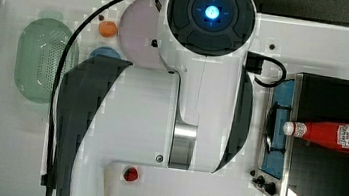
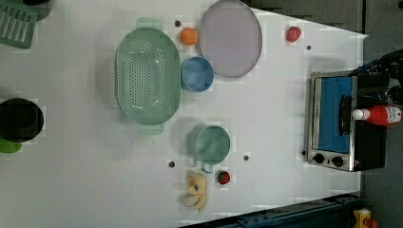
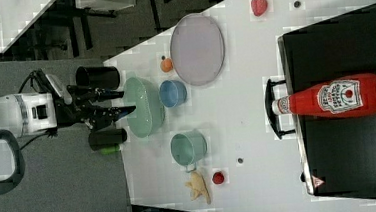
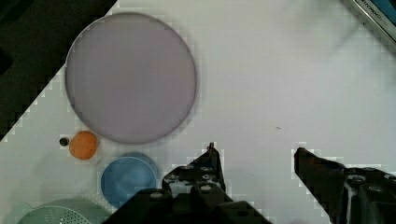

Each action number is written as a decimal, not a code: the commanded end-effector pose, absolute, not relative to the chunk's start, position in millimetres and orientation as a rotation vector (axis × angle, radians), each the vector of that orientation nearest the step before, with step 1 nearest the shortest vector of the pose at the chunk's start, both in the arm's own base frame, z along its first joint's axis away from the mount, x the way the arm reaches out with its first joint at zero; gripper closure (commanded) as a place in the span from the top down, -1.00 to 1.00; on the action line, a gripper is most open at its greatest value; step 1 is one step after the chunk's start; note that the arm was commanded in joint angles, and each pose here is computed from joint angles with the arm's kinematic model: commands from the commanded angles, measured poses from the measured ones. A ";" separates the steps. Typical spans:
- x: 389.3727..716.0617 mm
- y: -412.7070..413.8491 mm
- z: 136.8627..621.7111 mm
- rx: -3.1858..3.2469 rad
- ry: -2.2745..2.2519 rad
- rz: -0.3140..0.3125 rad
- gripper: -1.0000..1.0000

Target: Pick Ketchup from oven and place it on table.

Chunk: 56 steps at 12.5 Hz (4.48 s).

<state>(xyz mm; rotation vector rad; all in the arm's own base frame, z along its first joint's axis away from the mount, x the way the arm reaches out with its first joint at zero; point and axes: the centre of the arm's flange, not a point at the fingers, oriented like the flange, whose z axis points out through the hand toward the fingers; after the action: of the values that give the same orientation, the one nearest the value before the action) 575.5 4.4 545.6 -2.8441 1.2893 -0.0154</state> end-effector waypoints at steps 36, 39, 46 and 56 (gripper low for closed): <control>485.5 -427.5 390.0 -2.143 2.329 -0.170 0.26; 514.1 -384.4 505.3 -2.207 2.173 -0.137 0.27; 591.6 -189.3 561.9 -2.515 1.692 -0.068 0.27; 586.3 -33.6 382.3 -2.833 1.364 0.089 0.27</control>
<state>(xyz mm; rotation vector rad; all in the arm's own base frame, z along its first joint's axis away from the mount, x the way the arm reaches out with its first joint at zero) 602.4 -7.1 383.3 -2.8156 1.3432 0.0720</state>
